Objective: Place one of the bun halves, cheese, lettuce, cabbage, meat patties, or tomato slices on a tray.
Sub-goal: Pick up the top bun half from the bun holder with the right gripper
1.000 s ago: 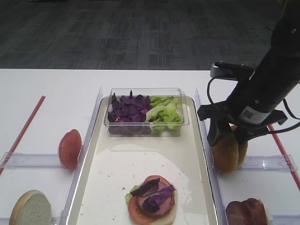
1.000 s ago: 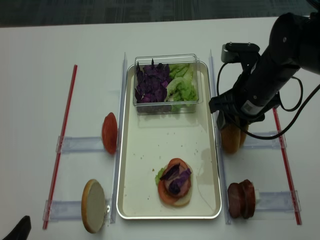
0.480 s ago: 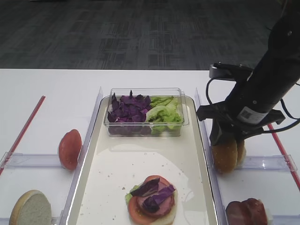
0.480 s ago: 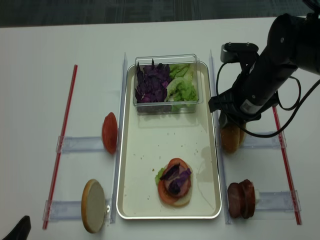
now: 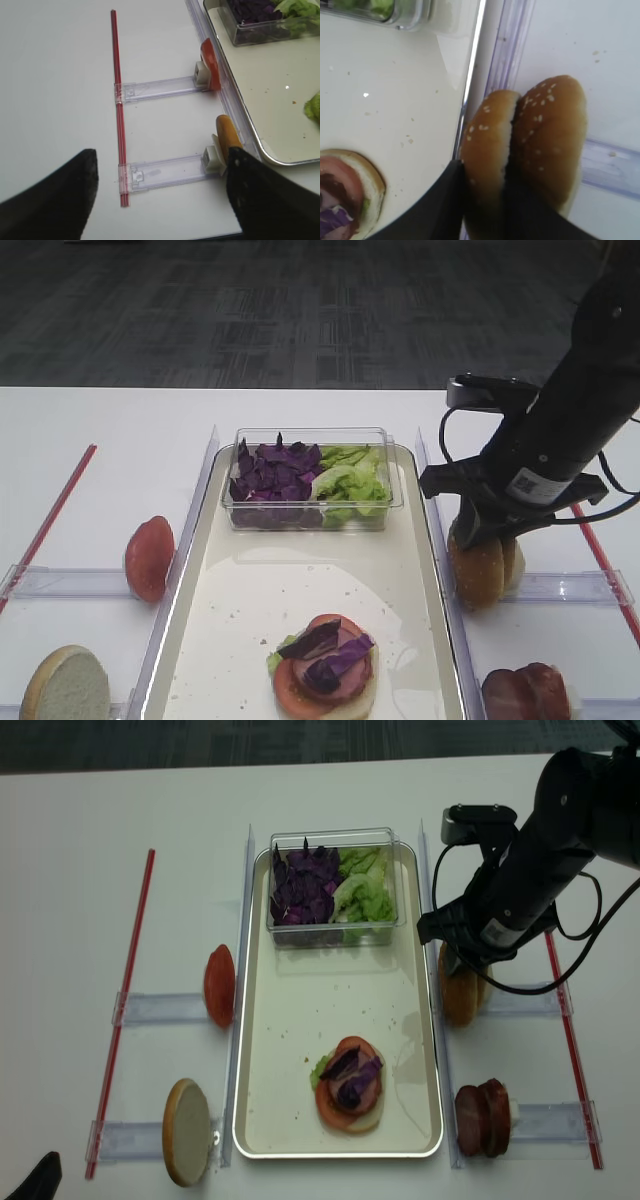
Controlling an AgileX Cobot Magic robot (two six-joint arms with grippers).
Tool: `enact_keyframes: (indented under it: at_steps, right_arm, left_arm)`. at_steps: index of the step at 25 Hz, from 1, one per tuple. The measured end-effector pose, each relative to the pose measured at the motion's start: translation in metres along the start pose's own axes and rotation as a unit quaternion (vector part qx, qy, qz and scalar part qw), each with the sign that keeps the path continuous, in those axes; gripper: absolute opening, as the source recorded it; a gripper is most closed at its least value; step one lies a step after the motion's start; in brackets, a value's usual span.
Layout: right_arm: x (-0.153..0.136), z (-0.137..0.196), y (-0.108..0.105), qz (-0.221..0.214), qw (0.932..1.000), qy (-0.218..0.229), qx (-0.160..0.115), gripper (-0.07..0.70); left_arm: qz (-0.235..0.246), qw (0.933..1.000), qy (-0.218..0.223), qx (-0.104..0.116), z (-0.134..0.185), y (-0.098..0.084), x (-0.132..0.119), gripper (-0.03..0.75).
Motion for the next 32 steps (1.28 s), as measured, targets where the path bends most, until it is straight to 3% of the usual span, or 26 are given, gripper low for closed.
enact_keyframes:
  at_steps: [15,32]
  right_arm:
    - [0.022,-0.004,0.007,-0.002,0.9995,-0.028,0.012,0.208]
    - [0.024,0.002,0.009,-0.007,0.9998,-0.011,0.015,0.208]
  left_arm:
    - [0.000,1.0000,0.000,0.000,0.000,0.000,0.000,0.491]
    - [0.000,1.0000,0.000,0.000,0.000,0.000,0.000,0.491]
Point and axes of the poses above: a point on each arm's last joint axis where the gripper is mounted, x pointing back along that axis away from the gripper, y along the wrist's bending axis when the last joint is at zero, z = x × y, the point moved 6 cm from there along -x, pointing out along that axis toward the gripper, and after that the axes turned 7 degrees about x, right-handed, at the moved point
